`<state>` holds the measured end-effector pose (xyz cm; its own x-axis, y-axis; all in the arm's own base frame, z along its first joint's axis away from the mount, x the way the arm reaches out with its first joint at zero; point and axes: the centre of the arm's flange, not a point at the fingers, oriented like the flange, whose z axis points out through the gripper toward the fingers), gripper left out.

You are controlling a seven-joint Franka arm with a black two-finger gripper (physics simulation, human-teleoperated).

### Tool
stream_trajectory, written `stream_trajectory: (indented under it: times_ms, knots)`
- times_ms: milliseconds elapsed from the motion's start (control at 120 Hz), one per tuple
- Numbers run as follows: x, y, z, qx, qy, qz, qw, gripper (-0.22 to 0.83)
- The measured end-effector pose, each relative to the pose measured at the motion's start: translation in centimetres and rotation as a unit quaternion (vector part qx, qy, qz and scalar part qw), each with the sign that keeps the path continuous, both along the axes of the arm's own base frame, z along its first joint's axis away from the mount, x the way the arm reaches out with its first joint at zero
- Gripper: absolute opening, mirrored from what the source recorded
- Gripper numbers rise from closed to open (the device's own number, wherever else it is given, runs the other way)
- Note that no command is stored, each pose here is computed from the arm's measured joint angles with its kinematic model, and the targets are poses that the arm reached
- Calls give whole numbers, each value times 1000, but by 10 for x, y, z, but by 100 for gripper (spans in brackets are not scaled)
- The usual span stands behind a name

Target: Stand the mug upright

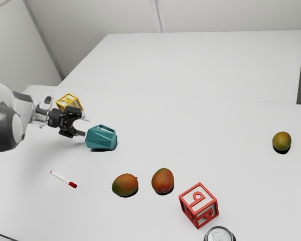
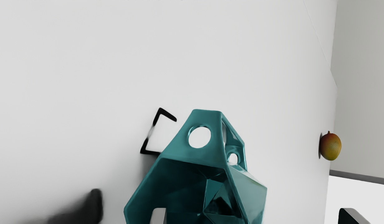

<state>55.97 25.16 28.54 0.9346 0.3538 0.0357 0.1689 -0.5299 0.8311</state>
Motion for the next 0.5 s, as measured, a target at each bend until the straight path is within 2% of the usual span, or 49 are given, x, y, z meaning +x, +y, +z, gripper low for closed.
stream_trajectory:
  times_ms: [367, 425, 500]
  knots:
    - [14, -28, -23, -21, -38, -24, 999, 61]
    - [14, -29, -23, -21, -43, -25, 999, 54]
    - [14, -29, -23, -21, -48, -26, 998, 35]
